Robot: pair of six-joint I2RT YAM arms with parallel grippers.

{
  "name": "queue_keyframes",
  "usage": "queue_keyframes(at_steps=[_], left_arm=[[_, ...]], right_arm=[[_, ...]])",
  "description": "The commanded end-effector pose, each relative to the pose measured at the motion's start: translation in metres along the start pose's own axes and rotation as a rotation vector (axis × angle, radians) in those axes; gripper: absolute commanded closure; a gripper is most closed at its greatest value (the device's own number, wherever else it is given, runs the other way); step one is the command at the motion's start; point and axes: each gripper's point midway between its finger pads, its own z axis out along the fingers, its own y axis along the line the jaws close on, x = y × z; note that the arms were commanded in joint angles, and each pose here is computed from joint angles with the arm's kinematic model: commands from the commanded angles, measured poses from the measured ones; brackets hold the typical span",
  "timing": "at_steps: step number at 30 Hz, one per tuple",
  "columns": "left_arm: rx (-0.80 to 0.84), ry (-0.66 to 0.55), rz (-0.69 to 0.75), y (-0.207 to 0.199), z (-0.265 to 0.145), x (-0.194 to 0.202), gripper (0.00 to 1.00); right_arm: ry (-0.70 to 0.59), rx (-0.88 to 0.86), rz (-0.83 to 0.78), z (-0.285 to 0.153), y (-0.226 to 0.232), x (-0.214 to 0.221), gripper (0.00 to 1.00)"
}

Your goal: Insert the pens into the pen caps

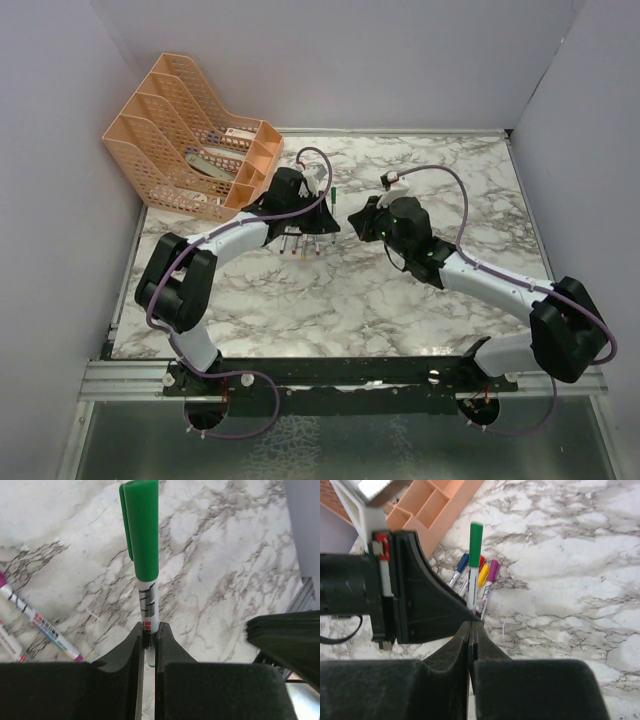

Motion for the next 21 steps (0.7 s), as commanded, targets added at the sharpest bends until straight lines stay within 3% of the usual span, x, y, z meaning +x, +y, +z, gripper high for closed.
queue_keyframes(at_steps=[1,14,21], left_arm=[[-0.197,0.11,-0.003,0.039,-0.006,0.024,1.0],[-0.319,0.179,-0.012,0.066,-0.001,0.031,1.0],[-0.251,0.216,-0.056,0.062,0.016,0.037,1.0]], right_arm=[[-0.056,0.172,-0.044,-0.003,-0.021,-0.031,0.99],[-0.041,0.324,-0.033,-0.018,-0.049,-0.024,0.99],[-0.029,0.328,-0.031,-0.02,-0.052,-0.019,0.99]])
